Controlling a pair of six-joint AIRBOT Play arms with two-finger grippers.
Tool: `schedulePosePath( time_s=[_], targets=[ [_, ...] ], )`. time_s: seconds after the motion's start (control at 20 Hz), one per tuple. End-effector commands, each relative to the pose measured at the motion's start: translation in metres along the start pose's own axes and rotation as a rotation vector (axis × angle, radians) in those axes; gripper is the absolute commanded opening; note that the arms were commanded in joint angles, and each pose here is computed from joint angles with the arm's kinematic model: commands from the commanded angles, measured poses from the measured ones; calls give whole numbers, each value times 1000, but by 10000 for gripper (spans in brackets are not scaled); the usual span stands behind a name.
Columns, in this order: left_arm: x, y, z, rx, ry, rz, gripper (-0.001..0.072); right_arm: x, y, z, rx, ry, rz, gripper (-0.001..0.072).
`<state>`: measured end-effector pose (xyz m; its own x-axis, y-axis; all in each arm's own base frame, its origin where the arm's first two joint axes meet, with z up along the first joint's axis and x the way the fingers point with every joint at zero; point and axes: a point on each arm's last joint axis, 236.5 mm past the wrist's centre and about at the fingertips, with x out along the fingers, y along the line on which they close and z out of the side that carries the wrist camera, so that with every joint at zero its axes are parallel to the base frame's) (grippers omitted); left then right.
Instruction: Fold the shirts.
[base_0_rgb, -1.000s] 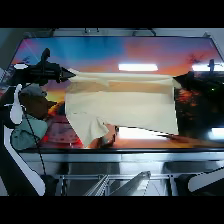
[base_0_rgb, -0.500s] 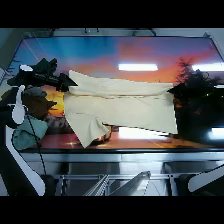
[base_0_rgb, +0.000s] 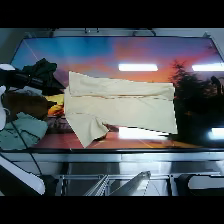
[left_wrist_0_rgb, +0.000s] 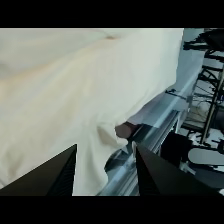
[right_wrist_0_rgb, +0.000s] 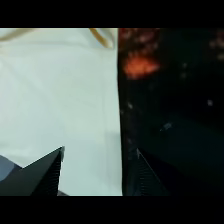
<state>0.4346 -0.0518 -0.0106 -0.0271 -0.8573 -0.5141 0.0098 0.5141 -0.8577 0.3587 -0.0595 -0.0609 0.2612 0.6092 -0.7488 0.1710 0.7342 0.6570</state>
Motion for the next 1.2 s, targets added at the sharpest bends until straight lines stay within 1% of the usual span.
schedulePosePath(
  time_s=[0.0,0.2,0.4,0.5,0.55,0.6,0.65,0.7,0.75,0.8,0.95,1.05,1.15],
  targets=[
    [-9,13,-51,-76,-36,-27,390,4,-24,-66,127,77,-34,531],
    [-18,24,-91,-199,-88,-65,390,35,-22,-93,160,104,16,522],
    [-17,26,-117,-244,-123,-84,390,72,-13,-105,149,142,53,517],
    [-13,32,-123,-276,-147,-76,390,87,3,-100,138,143,114,338],
    [-10,37,-123,-289,-162,-65,390,90,9,-96,136,135,132,336],
    [-6,42,-123,-297,-173,-52,390,90,13,-92,131,123,144,137],
    [1,47,-123,-311,-178,-39,391,89,16,-87,130,109,151,20],
    [9,51,-124,-321,-178,-24,424,87,17,-85,124,102,149,21],
    [19,53,-126,-326,-166,-13,519,86,18,-83,120,99,149,21],
    [31,53,-130,-325,-143,-2,557,86,18,-82,118,97,149,20],
    [74,51,-152,-318,-8,75,558,86,18,-82,111,96,149,21],
    [97,61,-165,-316,73,178,558,86,18,-82,108,96,149,21],
    [116,59,-165,-303,131,190,557,86,18,-82,108,98,151,21]
  ],
)
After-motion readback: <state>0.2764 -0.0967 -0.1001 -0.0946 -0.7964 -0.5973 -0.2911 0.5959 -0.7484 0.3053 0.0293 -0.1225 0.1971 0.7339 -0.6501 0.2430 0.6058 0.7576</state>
